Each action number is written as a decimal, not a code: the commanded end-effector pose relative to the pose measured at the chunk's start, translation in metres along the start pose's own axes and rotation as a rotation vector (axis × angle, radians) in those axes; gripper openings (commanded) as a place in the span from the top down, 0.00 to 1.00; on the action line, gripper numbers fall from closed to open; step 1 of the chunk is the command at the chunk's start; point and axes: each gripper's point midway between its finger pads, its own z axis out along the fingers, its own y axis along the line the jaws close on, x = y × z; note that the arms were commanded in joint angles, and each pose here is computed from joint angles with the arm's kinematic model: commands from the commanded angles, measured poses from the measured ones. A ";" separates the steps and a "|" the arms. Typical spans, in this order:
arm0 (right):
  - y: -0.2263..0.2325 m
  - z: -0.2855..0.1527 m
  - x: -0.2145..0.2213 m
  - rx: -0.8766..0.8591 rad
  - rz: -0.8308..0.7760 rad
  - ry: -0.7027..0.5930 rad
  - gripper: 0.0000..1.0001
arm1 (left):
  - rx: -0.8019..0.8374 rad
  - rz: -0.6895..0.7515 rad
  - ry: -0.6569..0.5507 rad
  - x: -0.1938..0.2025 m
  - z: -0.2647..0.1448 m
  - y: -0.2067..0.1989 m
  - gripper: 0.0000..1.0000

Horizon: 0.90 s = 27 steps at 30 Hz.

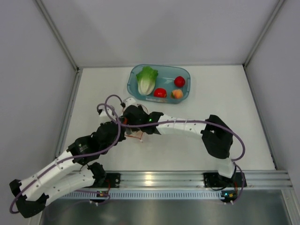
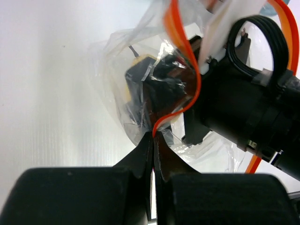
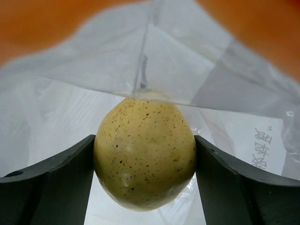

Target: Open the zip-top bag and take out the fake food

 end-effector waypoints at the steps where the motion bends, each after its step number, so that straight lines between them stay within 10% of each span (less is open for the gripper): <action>1: 0.025 -0.050 -0.035 -0.092 -0.026 -0.104 0.35 | -0.043 -0.028 -0.098 -0.030 -0.003 0.001 1.00; 16: -0.012 -0.066 0.010 0.089 -0.089 0.069 0.43 | -0.069 -0.192 -0.271 -0.061 -0.026 0.023 1.00; 27: 0.049 -0.118 -0.007 -0.248 -0.179 -0.122 0.46 | -0.085 -0.103 -0.156 -0.040 -0.004 0.007 1.00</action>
